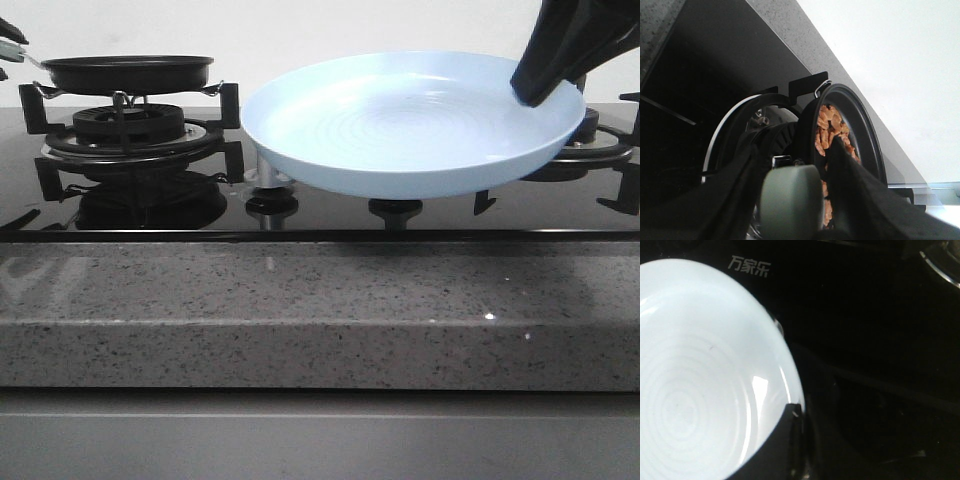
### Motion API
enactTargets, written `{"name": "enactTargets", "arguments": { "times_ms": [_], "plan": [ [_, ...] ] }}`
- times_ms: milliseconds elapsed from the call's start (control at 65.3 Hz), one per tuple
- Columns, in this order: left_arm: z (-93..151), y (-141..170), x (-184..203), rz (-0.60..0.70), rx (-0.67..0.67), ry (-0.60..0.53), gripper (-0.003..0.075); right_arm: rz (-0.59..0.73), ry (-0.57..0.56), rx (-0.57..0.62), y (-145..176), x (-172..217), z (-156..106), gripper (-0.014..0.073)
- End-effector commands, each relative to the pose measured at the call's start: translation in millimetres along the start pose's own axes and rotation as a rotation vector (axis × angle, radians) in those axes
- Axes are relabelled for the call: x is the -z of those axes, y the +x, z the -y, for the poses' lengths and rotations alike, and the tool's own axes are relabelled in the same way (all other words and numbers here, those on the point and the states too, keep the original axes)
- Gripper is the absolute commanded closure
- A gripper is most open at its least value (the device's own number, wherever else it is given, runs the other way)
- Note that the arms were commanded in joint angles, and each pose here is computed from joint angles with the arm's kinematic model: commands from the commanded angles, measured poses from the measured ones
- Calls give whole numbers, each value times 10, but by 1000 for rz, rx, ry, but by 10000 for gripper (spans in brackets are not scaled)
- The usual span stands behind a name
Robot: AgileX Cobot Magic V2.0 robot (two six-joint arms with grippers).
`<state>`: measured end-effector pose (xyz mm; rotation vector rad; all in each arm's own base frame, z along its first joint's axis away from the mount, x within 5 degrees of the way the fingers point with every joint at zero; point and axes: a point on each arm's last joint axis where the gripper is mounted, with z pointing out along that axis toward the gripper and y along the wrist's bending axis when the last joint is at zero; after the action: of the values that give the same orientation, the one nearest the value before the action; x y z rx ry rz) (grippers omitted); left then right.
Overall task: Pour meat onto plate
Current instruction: 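Grasp the pale green handle of the black pan with the left gripper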
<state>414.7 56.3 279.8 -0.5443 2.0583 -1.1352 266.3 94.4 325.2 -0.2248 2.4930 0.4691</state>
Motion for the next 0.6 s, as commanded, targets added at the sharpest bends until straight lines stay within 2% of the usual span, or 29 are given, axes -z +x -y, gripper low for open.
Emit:
{"name": "enactTargets", "arguments": {
  "times_ms": [0,291,582],
  "plan": [
    [304,-77,150,45,-23,91,474,100,-25,3,-97,168,-63,655],
    [308,-70,150,38,-24,96,735,100,-25,3,-97,168,-63,655],
    [415,-73,210,53,-31,132,741,100,-25,3,-97,168,-63,655]
  ]
}}
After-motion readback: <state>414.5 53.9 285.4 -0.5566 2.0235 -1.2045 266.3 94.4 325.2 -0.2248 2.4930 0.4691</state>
